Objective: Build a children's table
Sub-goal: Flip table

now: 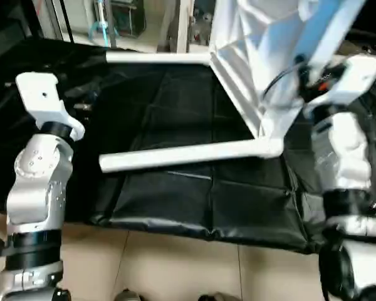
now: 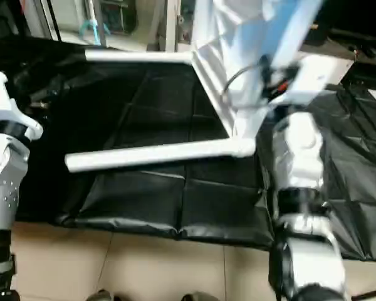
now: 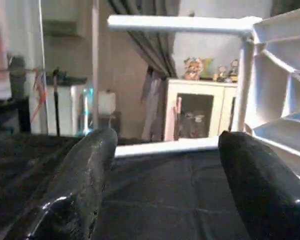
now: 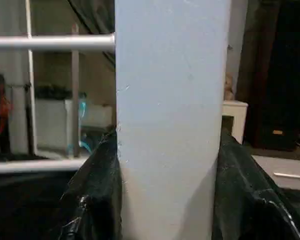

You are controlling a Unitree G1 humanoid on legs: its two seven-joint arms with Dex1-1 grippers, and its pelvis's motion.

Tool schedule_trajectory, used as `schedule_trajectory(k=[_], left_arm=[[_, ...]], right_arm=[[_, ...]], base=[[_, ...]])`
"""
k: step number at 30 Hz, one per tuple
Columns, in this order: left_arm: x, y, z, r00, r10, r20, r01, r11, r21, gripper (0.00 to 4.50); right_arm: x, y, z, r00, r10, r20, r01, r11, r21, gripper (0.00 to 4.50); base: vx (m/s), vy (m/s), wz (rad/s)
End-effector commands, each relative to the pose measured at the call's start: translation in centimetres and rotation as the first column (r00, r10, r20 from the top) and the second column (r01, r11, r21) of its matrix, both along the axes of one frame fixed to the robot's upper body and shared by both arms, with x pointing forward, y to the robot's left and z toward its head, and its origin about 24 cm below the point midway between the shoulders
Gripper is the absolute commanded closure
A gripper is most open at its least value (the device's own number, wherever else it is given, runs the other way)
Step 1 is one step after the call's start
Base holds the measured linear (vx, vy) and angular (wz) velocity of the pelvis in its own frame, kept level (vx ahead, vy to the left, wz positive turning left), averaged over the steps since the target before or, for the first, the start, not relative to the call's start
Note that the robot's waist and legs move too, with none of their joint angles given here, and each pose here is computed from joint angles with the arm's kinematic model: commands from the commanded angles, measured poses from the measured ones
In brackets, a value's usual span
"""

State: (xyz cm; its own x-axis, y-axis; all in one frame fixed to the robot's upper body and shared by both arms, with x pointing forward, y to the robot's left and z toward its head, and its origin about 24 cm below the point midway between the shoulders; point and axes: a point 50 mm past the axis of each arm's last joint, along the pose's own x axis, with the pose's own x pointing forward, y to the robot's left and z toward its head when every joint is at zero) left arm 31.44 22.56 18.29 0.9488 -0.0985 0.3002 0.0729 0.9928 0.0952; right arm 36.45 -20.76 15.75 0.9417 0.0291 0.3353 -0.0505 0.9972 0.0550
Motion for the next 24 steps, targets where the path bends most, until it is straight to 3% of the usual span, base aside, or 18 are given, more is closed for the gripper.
schedule_trajectory(k=[1, 4, 8, 16, 24], left_arm=[[-0.3, -2.1, 0.5, 0.989, -0.149, -0.011, 0.149, 0.986, 0.074, 0.8], [-1.0, -4.2, 0.1, 0.954, -0.292, -0.064, 0.298, 0.946, 0.125, 0.8], [-1.5, -6.0, 0.0, 0.915, -0.396, -0.08, 0.404, 0.905, 0.131, 0.8], [-1.8, -6.5, 0.2, 0.895, -0.437, -0.095, 0.447, 0.884, 0.142, 0.8], [-2.3, -7.2, -0.5, 0.875, -0.466, -0.128, 0.48, 0.868, 0.125, 0.8]], right_arm=[[-0.6, -0.2, 1.1, 0.997, -0.048, 0.068, 0.05, 0.998, -0.023, 2.61], [-1.0, 0.1, -0.4, 0.996, -0.086, 0.027, 0.087, 0.994, -0.065, 2.62], [-1.7, 0.0, -1.7, 0.983, -0.185, -0.003, 0.184, 0.976, -0.119, 2.63], [-3.0, 0.1, -1.0, 0.951, -0.3, 0.073, 0.309, 0.93, -0.198, 2.67], [-4.6, -0.4, -1.4, 0.91, -0.406, 0.084, 0.414, 0.886, -0.208, 2.71]], base=[[0.0, 0.0, 0.0], [0.0, 0.0, 0.0], [0.0, 0.0, 0.0], [0.0, 0.0, 0.0], [0.0, 0.0, 0.0]])
